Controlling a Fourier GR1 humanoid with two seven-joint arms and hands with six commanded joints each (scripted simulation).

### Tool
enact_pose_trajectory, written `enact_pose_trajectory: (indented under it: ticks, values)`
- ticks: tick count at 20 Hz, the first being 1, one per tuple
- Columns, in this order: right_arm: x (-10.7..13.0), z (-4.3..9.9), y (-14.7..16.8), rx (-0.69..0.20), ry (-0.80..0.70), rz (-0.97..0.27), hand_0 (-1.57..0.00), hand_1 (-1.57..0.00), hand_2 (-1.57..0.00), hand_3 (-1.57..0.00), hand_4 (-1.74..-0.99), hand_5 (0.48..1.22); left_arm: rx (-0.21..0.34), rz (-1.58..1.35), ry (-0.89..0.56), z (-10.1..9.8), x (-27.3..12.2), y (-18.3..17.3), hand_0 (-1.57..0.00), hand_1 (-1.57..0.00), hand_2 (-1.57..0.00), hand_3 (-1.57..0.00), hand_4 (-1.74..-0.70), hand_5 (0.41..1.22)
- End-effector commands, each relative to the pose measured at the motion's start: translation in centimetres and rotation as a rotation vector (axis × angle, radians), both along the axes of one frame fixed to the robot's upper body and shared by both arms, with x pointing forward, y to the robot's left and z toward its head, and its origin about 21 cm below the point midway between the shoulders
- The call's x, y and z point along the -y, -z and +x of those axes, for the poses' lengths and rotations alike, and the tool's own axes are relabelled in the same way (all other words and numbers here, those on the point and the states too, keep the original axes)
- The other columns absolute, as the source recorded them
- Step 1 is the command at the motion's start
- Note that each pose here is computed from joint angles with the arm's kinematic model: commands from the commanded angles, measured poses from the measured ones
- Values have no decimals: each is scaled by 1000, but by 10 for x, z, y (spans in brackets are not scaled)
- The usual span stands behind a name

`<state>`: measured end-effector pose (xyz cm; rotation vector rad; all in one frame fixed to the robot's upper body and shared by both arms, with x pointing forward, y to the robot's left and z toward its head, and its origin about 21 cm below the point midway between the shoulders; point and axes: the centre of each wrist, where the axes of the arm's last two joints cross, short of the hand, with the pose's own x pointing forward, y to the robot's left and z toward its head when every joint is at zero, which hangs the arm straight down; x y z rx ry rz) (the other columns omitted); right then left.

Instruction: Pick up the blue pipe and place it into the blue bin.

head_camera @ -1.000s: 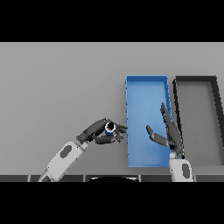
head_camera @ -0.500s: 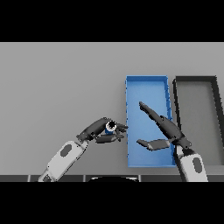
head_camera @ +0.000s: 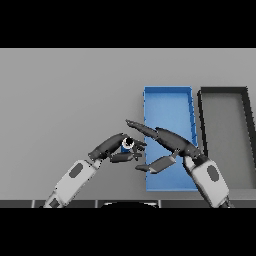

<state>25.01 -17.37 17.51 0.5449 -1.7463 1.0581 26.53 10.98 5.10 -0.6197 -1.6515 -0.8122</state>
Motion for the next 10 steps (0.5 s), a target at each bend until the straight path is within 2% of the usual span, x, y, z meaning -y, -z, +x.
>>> enact_pose_trajectory:
  ticks: [1,6,10]
  values:
    - [-9,1,-2,4,-28,-8,1,1,1,1,-1270,530,5,-16,15,0,2,1,-1571,-1571,-1571,-1452,-1729,1221]
    - [-36,16,-3,-27,-73,-55,1,1,1,1,-1226,520,-15,-19,28,5,-1,5,-1571,-1571,-1571,-1511,-1730,1221]
    - [-54,29,-4,-51,-103,-75,1,-1,-23,1,-1225,511,-20,-23,38,6,-2,2,-1571,-1571,-1571,-1501,-1727,1221]
